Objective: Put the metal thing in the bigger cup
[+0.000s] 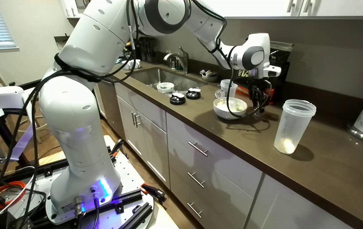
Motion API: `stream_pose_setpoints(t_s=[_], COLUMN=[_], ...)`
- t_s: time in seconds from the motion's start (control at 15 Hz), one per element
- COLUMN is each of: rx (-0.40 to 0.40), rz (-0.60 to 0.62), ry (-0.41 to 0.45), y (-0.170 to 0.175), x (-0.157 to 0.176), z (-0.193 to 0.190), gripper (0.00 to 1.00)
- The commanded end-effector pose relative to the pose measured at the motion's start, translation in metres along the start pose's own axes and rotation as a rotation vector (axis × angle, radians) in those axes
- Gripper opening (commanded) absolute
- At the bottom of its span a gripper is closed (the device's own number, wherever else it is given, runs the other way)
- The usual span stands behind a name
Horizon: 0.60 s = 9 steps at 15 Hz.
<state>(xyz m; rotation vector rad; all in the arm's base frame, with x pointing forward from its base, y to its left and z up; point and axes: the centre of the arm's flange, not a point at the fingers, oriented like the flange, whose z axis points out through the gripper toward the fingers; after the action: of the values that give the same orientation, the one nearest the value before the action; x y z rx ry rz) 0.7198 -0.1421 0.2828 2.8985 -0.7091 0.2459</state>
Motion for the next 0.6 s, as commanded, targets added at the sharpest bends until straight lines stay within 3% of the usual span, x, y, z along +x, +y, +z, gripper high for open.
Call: stream_pose_setpoints(t_s=[0.0,0.53], rx=[0.027,0.033], rz=[0.015,0.025], ry=[-0.003,0.012], y=[0.008,0.017], x=[0.003,0.002], z=[-0.013,-0.024], gripper=[0.50,0.48])
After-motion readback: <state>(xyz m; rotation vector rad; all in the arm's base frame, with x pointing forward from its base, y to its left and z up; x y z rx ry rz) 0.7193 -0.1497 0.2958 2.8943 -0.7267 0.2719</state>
